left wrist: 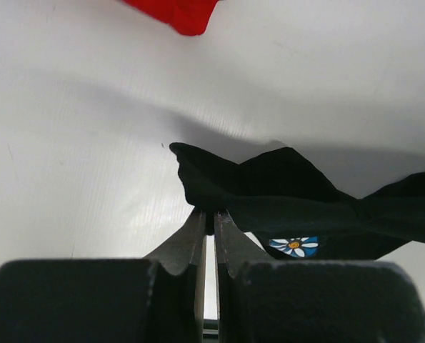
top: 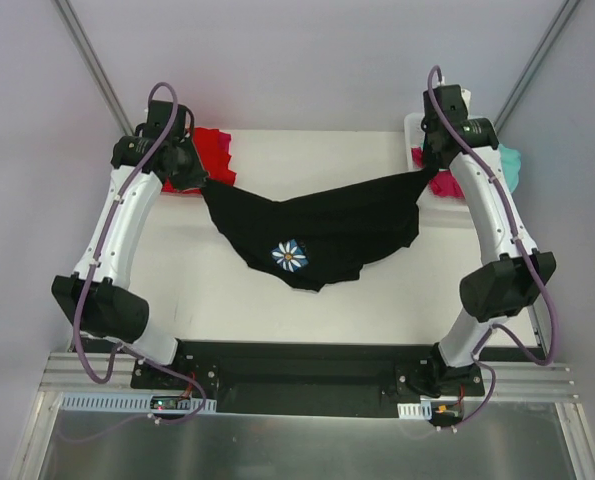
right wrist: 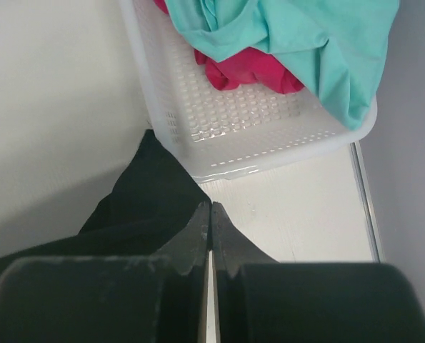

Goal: Fold and stack the t-shirts

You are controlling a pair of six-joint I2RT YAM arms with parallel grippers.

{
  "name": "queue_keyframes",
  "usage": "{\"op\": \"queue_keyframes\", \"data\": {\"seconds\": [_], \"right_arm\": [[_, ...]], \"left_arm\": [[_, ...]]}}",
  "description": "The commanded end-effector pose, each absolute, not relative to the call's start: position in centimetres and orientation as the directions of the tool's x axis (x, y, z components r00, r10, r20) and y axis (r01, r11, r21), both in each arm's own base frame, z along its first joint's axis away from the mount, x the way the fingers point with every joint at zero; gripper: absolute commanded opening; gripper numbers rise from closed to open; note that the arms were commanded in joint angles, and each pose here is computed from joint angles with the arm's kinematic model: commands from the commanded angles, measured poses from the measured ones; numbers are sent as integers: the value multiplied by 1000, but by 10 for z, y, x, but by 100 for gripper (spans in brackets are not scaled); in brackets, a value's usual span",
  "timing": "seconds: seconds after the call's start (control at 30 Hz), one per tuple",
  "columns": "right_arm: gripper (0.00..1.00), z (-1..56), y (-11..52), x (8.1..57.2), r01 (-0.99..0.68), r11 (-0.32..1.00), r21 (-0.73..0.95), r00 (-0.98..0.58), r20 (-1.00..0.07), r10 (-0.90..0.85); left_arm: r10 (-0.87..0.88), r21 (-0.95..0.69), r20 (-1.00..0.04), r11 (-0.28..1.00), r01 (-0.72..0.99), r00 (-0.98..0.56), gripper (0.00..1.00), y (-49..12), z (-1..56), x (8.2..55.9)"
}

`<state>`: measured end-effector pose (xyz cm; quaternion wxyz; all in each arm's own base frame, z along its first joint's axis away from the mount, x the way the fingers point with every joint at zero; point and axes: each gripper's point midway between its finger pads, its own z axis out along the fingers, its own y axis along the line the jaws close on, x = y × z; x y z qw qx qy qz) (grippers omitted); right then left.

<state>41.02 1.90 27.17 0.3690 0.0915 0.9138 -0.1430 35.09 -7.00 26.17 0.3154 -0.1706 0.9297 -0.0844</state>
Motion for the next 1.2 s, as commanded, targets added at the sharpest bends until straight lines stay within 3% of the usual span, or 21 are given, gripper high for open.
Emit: {"op": "queue_keyframes", "data": {"seconds": [0.0,0.3,0.63,0.93,1.17], "right_arm": [[1,324,23,421,234,959,-162,-653,-757,31],[1,348,23,436,217,967,-130,-588,-809,23],[1,392,14,423,253,963,-88,-433,-901,31],[1,406,35,368,142,989,-44,-412,-911,18],[1,443,54,295,39,997,-65,-335,-941,-48]], "left_arm": [[-349,-273,-622,936,-223,-701,0,-64,290,382],[-358,-299,-688,932,-203,-631,0,-54,326,422],[-388,-340,-749,921,-190,-537,0,-38,373,421],[-384,-395,-804,916,-75,-454,0,-48,421,360],[-386,-418,-870,907,44,-305,0,-52,483,286]]}}
